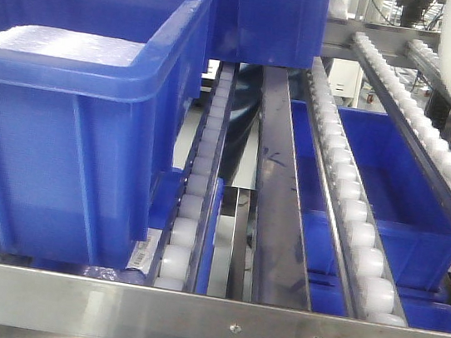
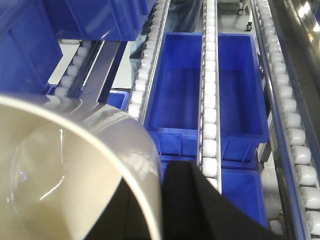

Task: Move white bin to right shelf second layer
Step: 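Drive up to the roller shelf with blue bins, then move the held white bin over the roller shelf with the right gripper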

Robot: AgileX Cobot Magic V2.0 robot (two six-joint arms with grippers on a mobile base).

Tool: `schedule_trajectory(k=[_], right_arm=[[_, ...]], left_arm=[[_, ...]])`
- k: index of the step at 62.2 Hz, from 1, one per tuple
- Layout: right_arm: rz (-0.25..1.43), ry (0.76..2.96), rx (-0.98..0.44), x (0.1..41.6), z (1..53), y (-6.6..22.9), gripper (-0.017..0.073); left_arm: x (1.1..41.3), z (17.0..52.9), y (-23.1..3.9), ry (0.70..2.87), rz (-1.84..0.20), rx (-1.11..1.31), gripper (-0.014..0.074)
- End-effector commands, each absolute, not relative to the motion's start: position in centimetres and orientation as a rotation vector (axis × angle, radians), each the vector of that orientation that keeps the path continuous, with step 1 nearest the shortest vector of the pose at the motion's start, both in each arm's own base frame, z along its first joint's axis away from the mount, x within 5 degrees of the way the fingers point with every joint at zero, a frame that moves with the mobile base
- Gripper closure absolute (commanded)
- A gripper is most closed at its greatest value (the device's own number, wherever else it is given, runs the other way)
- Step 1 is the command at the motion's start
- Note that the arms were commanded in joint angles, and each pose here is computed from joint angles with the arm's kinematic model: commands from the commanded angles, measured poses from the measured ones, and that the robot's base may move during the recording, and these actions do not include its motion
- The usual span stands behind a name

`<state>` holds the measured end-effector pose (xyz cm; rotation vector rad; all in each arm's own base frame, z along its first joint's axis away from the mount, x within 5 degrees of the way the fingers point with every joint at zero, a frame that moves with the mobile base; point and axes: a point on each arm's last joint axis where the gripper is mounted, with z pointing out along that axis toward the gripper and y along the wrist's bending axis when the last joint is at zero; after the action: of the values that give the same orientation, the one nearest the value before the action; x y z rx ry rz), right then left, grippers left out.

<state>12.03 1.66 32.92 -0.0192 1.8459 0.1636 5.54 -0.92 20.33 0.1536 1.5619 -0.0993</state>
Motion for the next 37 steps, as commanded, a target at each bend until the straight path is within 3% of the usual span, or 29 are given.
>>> schedule_trajectory(k=[1,37], right_arm=[[0.172,1.712,-0.024,12.20,34.95,1.68,0.0503],[0.172,1.711,-0.024,12.20,34.96,1.68,0.0503]], left_arm=[[5.58,19.94,-0.88,1.501,-0.105,0.137,0.0509],[5.58,19.94,-0.88,1.501,-0.105,0.137,0.0509]])
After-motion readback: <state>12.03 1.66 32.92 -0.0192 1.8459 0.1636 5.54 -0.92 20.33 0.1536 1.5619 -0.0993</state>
